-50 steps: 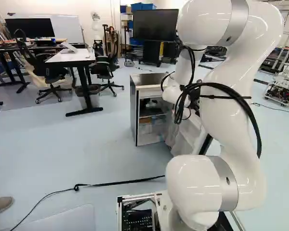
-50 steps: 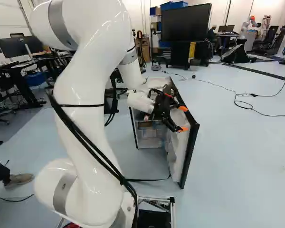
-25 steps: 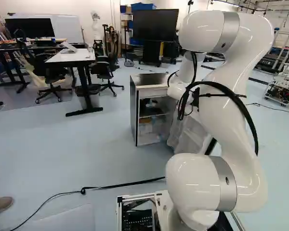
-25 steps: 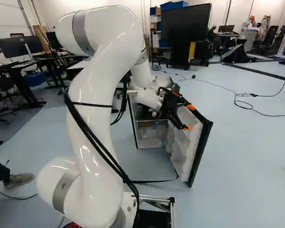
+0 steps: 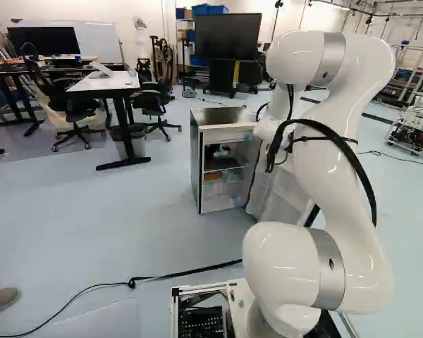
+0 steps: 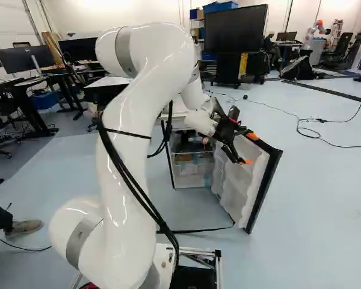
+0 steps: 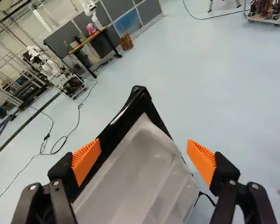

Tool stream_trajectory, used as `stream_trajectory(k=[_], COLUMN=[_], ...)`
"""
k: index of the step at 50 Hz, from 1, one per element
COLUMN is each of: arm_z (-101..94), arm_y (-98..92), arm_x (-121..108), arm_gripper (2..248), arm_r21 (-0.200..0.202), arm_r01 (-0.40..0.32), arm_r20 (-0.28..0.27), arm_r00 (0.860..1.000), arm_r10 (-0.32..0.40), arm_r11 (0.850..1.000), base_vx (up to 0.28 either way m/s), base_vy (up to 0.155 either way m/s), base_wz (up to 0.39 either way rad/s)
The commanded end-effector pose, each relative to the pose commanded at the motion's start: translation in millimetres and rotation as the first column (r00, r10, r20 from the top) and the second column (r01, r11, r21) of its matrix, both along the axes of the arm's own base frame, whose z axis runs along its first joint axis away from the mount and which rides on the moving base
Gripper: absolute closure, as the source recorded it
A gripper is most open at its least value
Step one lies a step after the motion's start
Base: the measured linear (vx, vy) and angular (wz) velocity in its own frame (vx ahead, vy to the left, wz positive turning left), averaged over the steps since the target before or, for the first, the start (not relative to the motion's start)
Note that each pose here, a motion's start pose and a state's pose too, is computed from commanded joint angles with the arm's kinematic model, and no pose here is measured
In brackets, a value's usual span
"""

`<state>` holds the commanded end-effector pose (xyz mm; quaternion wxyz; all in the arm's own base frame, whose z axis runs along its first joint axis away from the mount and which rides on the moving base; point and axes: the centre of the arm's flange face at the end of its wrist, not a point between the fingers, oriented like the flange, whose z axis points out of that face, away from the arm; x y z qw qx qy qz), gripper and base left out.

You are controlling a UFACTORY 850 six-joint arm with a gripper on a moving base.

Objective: Open the fridge door

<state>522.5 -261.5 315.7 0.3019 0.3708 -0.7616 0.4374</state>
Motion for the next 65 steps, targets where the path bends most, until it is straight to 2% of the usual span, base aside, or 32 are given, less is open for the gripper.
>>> stream_trajectory(k=[22,30,40,52,59,65], arm_z=[-1.1,-1.3,-0.3,3.4,5.9,7.7], arm_y=[-47.0,-53.1,-40.7,-18.5,-5.1,6.7], arm_x=[21,23,17,7,3,-1], arm_gripper=[3,3,3,3,3,3], arm_r21=[-0.016,-0.018,-0.019,-0.041,-0.053,-0.058], arm_r01=[0.063,0.071,0.043,-0.057,-0.136,-0.212], arm_r20=[0.050,0.057,0.039,-0.004,-0.030,-0.051], arm_r00=[0.997,0.996,0.998,0.998,0.990,0.976], arm_r10=[-0.062,-0.070,-0.043,0.057,0.135,0.209], arm_r11=[0.998,0.997,0.999,0.998,0.989,0.975], base_vx=[0.000,0.000,0.000,0.000,0.000,0.000], base_vy=[0.000,0.000,0.000,0.000,0.000,0.000], base_wz=[0.000,0.000,0.000,0.000,0.000,0.000])
